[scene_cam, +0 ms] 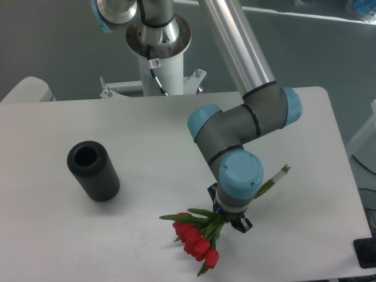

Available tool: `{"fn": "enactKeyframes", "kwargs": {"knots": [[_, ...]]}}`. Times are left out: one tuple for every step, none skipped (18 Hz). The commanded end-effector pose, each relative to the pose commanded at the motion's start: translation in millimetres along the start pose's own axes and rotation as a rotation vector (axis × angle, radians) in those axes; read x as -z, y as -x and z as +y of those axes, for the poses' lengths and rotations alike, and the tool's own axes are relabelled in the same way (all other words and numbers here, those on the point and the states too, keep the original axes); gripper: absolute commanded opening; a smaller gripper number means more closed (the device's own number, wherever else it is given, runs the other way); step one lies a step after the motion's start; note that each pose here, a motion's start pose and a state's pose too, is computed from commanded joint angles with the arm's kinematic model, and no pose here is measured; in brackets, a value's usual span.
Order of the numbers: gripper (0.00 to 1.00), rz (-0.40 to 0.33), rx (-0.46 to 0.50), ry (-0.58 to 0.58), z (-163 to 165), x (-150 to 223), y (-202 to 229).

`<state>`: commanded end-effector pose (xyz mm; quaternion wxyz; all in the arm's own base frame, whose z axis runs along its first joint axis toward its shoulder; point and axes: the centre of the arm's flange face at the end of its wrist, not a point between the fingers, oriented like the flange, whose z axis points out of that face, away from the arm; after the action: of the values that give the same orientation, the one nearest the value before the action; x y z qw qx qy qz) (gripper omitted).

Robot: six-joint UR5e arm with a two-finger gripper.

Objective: Insert the flowers into the vase
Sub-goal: 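Lift the held red tulip bunch and start moving toward the black vase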

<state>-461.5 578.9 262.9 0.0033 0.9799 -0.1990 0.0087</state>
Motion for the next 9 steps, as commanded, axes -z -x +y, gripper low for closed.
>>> {"fn": "enactKeyframes", "kwargs": {"knots": [[0.07,0.004,0.049,-0.016,-2.6,0.2,-0.9],[0.07,0.009,0.078,-0.029,-6.8,-0.4,-3.2],[0.07,0.012,0.083,-0.038,-11.6,0.7,-5.8],[0.07,0.015,0.083,-0.050,-14.7,1.9,-7.5],[0.07,0.017,0.084,-0.077,-18.1,5.6,-9.2],[0.07,0.016,0.086,-0.114,-22.3,11.3,-10.7],[0.07,0.021,0.088,-0.148,-30.6,16.1,-17.1],[0.07,0.027,0.107,-0.174,-33.2,17.9,-20.9],[0.07,0.027,0.122,-0.200,-35.7,20.3,-24.1]]}}
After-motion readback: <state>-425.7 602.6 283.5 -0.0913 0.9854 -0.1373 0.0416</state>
